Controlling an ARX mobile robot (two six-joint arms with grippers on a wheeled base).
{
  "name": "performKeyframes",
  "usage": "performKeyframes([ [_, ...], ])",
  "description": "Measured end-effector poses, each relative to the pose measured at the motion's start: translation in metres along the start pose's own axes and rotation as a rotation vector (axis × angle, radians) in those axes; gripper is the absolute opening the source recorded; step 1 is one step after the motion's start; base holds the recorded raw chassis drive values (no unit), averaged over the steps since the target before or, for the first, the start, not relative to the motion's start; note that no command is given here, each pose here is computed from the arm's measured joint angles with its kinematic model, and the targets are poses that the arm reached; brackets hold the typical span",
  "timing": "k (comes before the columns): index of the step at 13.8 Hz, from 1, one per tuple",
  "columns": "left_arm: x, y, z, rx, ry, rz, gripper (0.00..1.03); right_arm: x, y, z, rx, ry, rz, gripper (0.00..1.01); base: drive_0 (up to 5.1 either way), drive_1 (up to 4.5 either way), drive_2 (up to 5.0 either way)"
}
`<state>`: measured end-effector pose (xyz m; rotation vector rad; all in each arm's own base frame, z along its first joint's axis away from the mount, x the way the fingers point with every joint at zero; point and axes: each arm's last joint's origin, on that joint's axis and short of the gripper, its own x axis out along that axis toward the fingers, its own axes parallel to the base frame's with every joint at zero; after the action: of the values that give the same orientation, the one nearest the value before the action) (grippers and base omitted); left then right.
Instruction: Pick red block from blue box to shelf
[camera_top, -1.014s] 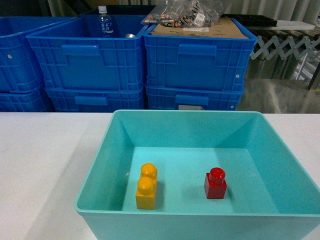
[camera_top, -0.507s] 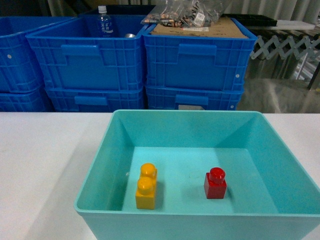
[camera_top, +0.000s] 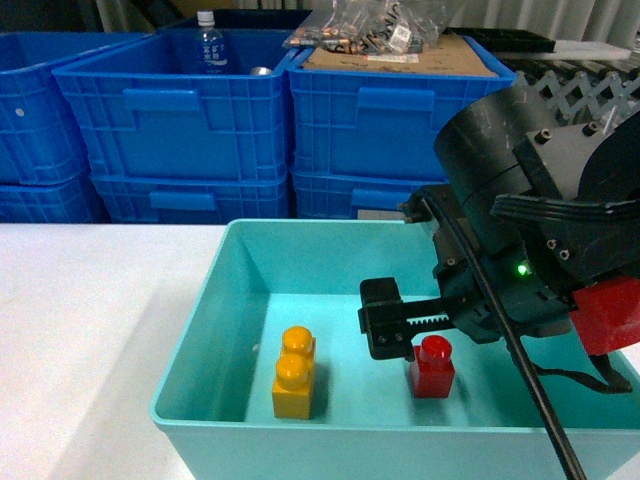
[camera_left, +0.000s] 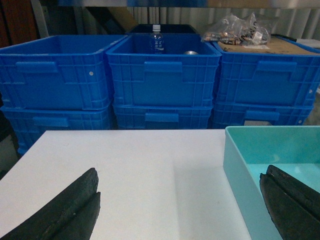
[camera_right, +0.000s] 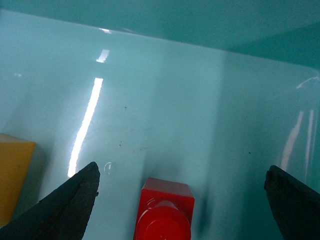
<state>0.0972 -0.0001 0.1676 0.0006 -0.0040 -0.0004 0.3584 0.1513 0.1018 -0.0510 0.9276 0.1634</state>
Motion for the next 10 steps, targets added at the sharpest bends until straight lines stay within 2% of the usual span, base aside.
performKeyframes([
  [7, 0.000, 0.000, 0.000, 0.000, 0.000, 0.000, 0.98, 0.012, 0.005, -0.003, -0.008, 0.037, 0.000, 0.98, 0.0, 0.00, 0.0],
  [9, 0.000, 0.000, 0.000, 0.000, 0.000, 0.000, 0.98, 0.022, 0.008, -0.008, -0.015, 0.074, -0.007, 0.98, 0.0, 0.00, 0.0],
  [10, 0.000, 0.000, 0.000, 0.000, 0.000, 0.000, 0.98, 0.026, 0.009, -0.011, -0.014, 0.090, -0.011, 0.88, 0.0, 0.00, 0.0],
])
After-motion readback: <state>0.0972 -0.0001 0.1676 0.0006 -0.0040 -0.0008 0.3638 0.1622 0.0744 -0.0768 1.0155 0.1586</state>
